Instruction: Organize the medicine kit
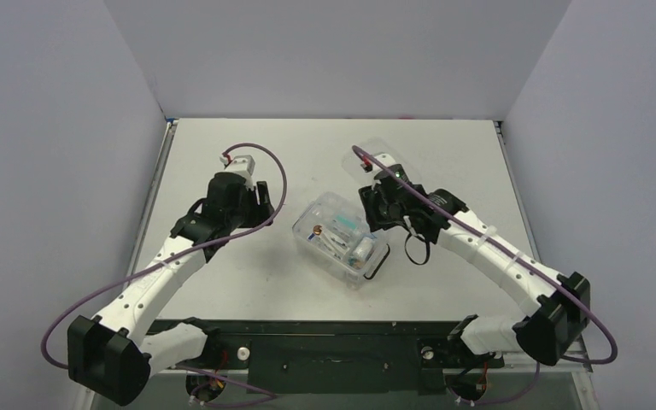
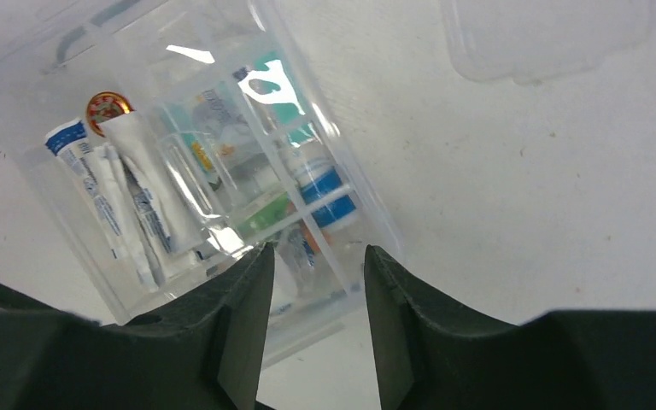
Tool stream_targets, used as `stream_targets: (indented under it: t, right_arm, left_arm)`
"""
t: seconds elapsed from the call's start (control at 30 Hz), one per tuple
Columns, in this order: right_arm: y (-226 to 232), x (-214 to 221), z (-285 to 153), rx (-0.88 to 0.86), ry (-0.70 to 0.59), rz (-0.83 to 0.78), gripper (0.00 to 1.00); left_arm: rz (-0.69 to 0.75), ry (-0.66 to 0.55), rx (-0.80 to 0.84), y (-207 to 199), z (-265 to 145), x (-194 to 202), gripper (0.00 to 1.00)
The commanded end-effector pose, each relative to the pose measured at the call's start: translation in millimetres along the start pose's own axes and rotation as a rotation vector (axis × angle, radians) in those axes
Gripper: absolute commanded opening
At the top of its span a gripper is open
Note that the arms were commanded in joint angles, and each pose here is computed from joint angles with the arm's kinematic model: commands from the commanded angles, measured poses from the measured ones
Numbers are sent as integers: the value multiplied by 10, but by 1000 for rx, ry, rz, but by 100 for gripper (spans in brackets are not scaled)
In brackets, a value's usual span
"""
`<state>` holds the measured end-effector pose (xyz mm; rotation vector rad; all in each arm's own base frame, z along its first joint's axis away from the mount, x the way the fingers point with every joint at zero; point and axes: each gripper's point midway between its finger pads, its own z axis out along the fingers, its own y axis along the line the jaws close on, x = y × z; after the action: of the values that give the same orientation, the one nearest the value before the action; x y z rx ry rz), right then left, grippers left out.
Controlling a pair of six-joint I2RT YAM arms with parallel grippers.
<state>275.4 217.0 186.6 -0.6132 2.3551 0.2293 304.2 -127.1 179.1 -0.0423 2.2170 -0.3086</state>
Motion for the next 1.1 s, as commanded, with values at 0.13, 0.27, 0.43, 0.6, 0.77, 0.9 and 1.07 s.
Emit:
stream_targets:
  t: [0.13, 0.27, 0.43, 0.6, 0.77, 0.9, 1.07]
  right_arm:
    - [-490, 109, -439, 168, -231, 411, 41]
    - [-572, 310, -478, 187, -259, 513, 41]
    - [-498, 405, -480, 125, -305, 654, 38]
    - [-425, 519, -372, 82, -308, 743, 26]
    - [-351, 647, -198, 65, -256, 766, 3]
    - [-321, 671, -107, 59, -244, 781, 0]
    - [-309, 687, 0, 69, -218, 773, 0]
  left_arm:
    - [-51, 32, 162, -334, 120, -43, 58]
    - [-94, 54, 254, -518, 166, -32, 58]
    - [-119, 75, 333, -684, 226, -11, 58]
    - [-124, 122, 401, -833, 294, 37, 58]
    - [-110, 175, 446, -975, 365, 109, 58]
    - [-88, 202, 456, -1040, 412, 184, 58]
    - [-85, 201, 464, -1060, 412, 214, 58]
